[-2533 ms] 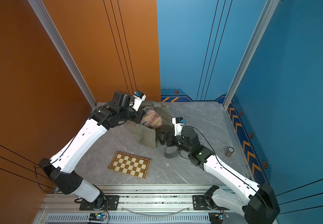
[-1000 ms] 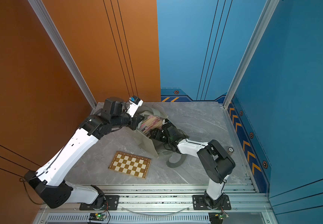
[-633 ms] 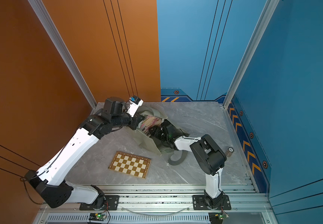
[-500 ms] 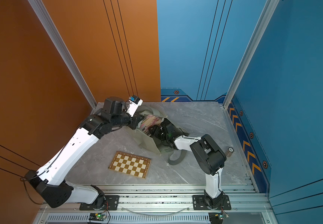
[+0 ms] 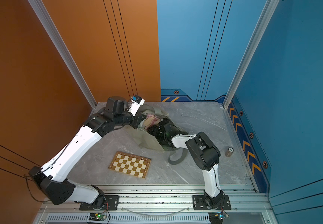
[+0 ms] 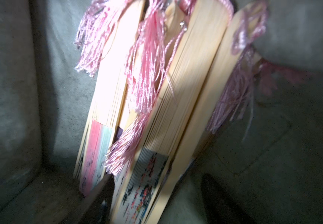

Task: Take out the folding fans from the tote bags
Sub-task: Pick up the folding fan from the canvas bag.

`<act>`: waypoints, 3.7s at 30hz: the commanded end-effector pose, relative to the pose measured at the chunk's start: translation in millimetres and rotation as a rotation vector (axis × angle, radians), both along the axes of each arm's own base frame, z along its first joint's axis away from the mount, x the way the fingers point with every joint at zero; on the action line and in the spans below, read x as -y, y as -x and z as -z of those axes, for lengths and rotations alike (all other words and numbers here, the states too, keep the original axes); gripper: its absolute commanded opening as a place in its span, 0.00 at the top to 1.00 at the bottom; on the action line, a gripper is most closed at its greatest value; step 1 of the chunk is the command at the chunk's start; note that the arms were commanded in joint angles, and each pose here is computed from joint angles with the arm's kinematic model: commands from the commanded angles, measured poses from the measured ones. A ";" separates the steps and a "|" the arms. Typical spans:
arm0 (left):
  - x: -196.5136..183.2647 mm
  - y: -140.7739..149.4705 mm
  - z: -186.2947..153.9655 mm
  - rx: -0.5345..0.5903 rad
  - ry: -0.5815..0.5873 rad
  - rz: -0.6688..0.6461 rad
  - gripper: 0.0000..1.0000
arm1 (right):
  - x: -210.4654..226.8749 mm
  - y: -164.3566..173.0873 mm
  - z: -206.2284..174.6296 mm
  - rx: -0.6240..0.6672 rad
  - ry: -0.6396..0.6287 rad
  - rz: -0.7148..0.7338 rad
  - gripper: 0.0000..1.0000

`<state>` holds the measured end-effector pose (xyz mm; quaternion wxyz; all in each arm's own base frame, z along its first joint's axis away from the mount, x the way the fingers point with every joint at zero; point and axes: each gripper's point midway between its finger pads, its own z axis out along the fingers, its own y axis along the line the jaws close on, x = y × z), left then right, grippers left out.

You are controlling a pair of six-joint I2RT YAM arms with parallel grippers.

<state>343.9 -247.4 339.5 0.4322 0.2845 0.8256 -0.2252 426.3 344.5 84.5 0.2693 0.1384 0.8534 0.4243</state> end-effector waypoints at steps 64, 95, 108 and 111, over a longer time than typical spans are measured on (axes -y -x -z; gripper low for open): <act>9.0 29.9 32.2 0.233 0.086 0.200 1.00 | 71.2 -28.0 24.4 0.027 -0.392 0.299 0.22; -17.1 14.8 18.1 0.274 0.083 0.020 1.00 | 58.5 -37.9 6.0 0.125 -0.368 0.179 0.97; -27.5 -16.2 13.3 0.249 0.093 -0.087 1.00 | 47.5 29.8 -54.2 0.285 -0.025 -0.138 1.00; -28.2 -19.3 13.0 0.255 0.090 -0.087 1.00 | 48.1 46.2 -64.4 0.319 0.062 -0.195 1.00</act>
